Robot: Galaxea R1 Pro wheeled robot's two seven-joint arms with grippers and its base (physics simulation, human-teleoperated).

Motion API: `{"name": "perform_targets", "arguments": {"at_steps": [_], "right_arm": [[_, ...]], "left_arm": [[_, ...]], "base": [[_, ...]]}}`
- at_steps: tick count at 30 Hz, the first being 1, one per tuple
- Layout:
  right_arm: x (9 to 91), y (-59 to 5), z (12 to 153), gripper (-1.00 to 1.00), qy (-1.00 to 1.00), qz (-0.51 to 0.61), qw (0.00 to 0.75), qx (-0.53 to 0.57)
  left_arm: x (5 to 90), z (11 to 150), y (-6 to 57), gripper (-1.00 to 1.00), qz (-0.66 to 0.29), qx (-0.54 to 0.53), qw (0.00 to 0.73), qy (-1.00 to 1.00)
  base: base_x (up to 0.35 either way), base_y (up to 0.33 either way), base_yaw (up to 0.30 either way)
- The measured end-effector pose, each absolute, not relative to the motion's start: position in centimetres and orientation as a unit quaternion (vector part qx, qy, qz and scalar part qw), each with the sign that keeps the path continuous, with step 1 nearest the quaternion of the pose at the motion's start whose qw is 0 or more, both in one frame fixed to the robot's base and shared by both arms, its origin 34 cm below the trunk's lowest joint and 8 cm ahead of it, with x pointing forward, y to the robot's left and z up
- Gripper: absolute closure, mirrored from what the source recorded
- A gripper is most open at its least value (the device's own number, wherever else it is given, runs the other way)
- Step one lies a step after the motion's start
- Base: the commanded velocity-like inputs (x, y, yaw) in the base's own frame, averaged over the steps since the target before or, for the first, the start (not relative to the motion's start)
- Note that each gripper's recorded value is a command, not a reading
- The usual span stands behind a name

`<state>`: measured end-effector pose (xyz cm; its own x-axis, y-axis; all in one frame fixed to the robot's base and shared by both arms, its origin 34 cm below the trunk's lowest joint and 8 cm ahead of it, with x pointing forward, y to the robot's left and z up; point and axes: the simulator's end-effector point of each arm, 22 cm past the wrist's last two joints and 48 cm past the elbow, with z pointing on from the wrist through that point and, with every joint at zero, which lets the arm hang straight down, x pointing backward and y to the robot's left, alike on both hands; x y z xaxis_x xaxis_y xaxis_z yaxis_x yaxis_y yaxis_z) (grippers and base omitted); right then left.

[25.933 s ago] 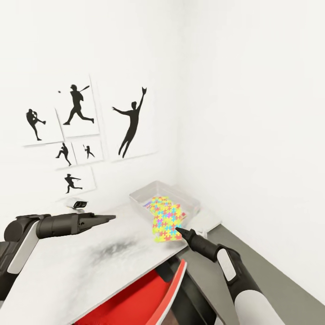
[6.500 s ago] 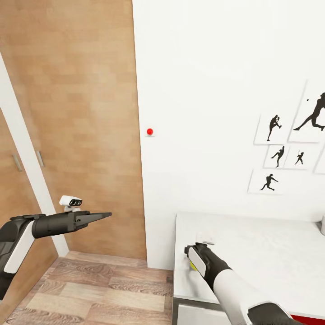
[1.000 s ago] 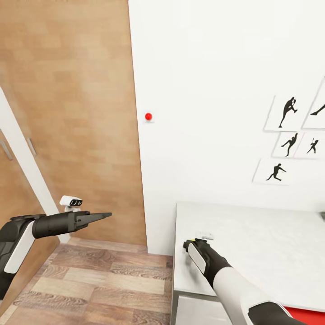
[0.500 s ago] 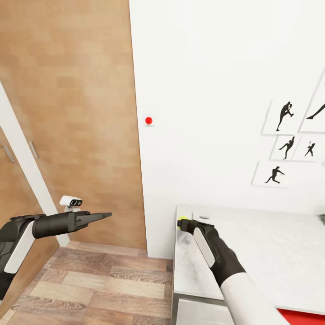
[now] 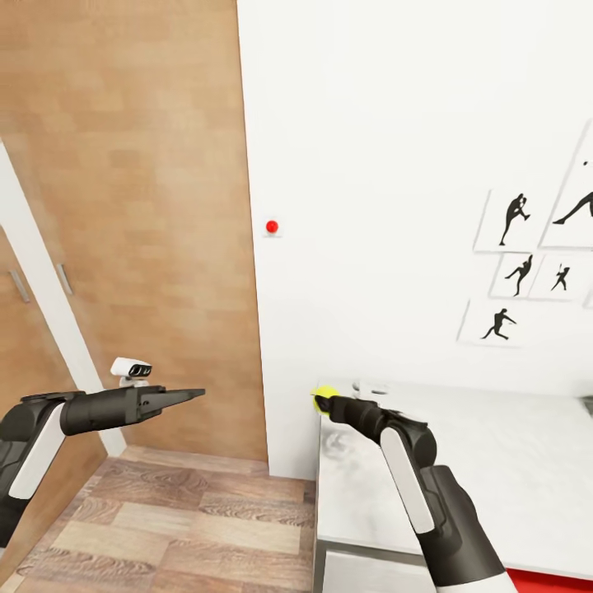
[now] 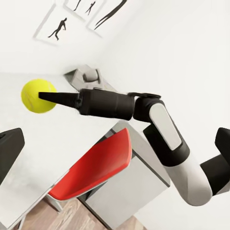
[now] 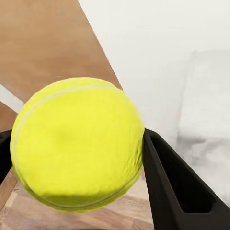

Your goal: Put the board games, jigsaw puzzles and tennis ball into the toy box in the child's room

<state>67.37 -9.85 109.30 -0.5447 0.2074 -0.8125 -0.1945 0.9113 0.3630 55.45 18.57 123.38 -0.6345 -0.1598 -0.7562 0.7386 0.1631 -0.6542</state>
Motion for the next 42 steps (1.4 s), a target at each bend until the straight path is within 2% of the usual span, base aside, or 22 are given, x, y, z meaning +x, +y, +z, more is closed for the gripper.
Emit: {"name": "perform_targets", "arguments": {"at_steps": [6, 15, 19, 30, 42], "right_arm": [[66.0, -7.0, 111.2, 1.00, 0.835, 0.284, 0.472, -0.025], [65.2, -5.9, 112.2, 1.00, 0.827, 0.308, 0.468, -0.040], [64.2, -4.7, 113.5, 1.00, 0.808, 0.353, 0.467, -0.067], [64.1, -9.6, 115.7, 1.00, 0.768, 0.414, 0.487, -0.039], [63.8, -9.9, 117.0, 1.00, 0.758, 0.419, 0.499, -0.038]], "left_arm": [[55.2, 123.8, 18.4, -1.00, -0.610, 0.220, 0.371, 0.665], [54.5, 124.2, 17.2, -1.00, -0.623, 0.222, 0.368, 0.653], [54.2, 124.5, 17.3, -1.00, -0.627, 0.220, 0.368, 0.651], [54.3, 123.8, 16.2, -1.00, -0.638, 0.208, 0.359, 0.648], [53.8, 124.9, 15.6, -1.00, -0.643, 0.216, 0.365, 0.638]], "base": [[0.000, 0.000, 0.000], [0.000, 0.000, 0.000], [0.000, 0.000, 0.000], [0.000, 0.000, 0.000], [0.000, 0.000, 0.000]]}}
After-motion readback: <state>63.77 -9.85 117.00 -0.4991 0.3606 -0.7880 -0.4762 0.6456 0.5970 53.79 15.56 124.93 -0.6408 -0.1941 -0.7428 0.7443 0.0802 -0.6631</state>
